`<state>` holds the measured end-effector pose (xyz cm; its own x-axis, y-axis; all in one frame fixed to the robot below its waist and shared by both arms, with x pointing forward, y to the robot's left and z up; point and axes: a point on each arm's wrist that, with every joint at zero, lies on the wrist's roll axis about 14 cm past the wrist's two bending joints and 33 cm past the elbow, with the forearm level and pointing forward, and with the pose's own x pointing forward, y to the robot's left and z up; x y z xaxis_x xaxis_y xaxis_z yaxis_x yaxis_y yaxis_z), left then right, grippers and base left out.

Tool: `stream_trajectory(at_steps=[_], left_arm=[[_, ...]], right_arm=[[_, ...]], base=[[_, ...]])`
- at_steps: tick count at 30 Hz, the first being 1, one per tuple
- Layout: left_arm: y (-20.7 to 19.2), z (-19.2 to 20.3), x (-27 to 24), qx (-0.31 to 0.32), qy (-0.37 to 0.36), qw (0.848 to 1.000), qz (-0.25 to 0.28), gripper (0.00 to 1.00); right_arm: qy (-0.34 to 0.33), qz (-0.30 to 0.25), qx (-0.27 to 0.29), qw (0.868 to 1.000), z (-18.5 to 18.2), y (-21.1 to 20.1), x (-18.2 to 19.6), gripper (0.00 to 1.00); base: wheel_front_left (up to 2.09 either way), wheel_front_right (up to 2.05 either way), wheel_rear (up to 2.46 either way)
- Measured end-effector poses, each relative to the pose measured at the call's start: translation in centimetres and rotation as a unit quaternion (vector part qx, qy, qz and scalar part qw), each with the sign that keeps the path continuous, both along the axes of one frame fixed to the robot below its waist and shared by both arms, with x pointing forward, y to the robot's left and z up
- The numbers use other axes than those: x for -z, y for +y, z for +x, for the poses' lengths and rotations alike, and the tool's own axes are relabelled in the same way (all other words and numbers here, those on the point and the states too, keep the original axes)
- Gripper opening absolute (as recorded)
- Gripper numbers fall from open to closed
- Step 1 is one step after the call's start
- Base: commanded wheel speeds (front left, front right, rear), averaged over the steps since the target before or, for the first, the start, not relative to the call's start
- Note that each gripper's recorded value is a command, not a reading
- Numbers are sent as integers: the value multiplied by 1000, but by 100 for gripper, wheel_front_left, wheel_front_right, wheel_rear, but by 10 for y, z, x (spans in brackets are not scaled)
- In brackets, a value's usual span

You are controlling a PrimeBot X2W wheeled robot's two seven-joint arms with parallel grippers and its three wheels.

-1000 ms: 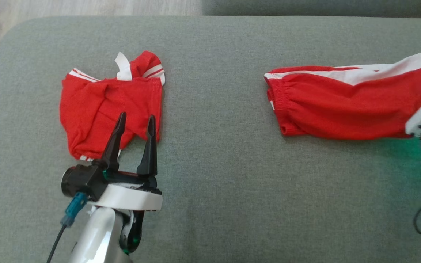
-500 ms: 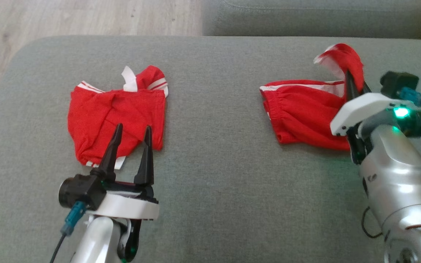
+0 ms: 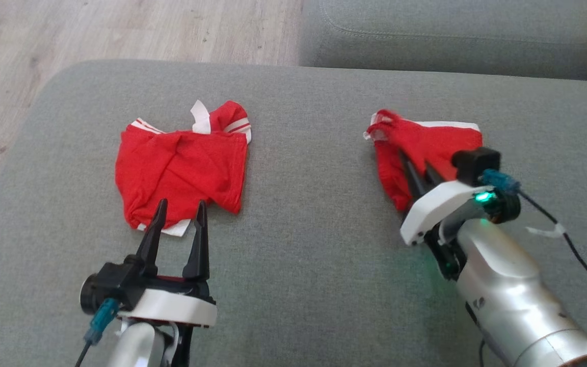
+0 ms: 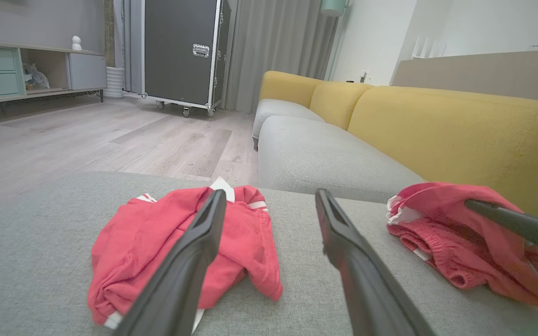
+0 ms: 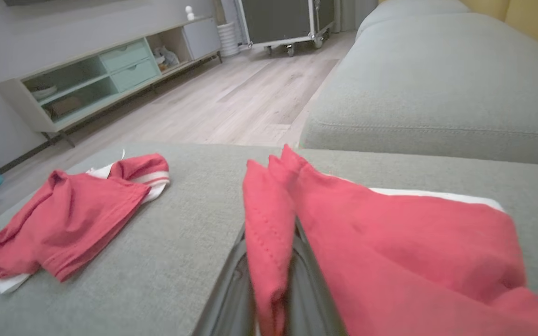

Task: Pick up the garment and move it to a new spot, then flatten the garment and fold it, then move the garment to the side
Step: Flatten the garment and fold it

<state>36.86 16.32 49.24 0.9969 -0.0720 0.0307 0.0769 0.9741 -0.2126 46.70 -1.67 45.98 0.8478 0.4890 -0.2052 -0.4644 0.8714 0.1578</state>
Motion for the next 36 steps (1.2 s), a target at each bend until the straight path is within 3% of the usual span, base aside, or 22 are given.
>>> stream_trajectory(at_steps=[5, 6, 11, 17, 23, 29, 36], left_arm=[[1, -1, 1, -2, 1, 1000, 0, 100], [1, -1, 1, -3, 2, 1000, 0, 100], [-4, 1, 1, 3, 3, 1000, -6, 100], [-19, 12, -14, 24, -21, 999, -9, 100], [-32, 21, -36, 41, -56, 997, -20, 100], [-46, 27, -46, 61, -71, 995, -22, 100], [-55, 27, -42, 73, -66, 995, -18, 100]], right_arm=[[35, -53, -31, 997, -15, 1, 26, 0], [45, -67, -34, 996, -18, -2, 33, 100], [53, -91, -52, 993, -28, -3, 42, 100], [9, -9, -20, 1000, -23, -4, 2, 100], [-73, 60, 73, 993, 2, -65, -62, 100], [-145, 33, 139, 979, -1, -127, -93, 100], [-156, -2, 216, 964, -37, -168, -70, 100]], base=[[0, 0, 0], [0, 0, 0], [0, 0, 0], [0, 0, 0], [0, 0, 0], [0, 0, 0], [0, 0, 0]])
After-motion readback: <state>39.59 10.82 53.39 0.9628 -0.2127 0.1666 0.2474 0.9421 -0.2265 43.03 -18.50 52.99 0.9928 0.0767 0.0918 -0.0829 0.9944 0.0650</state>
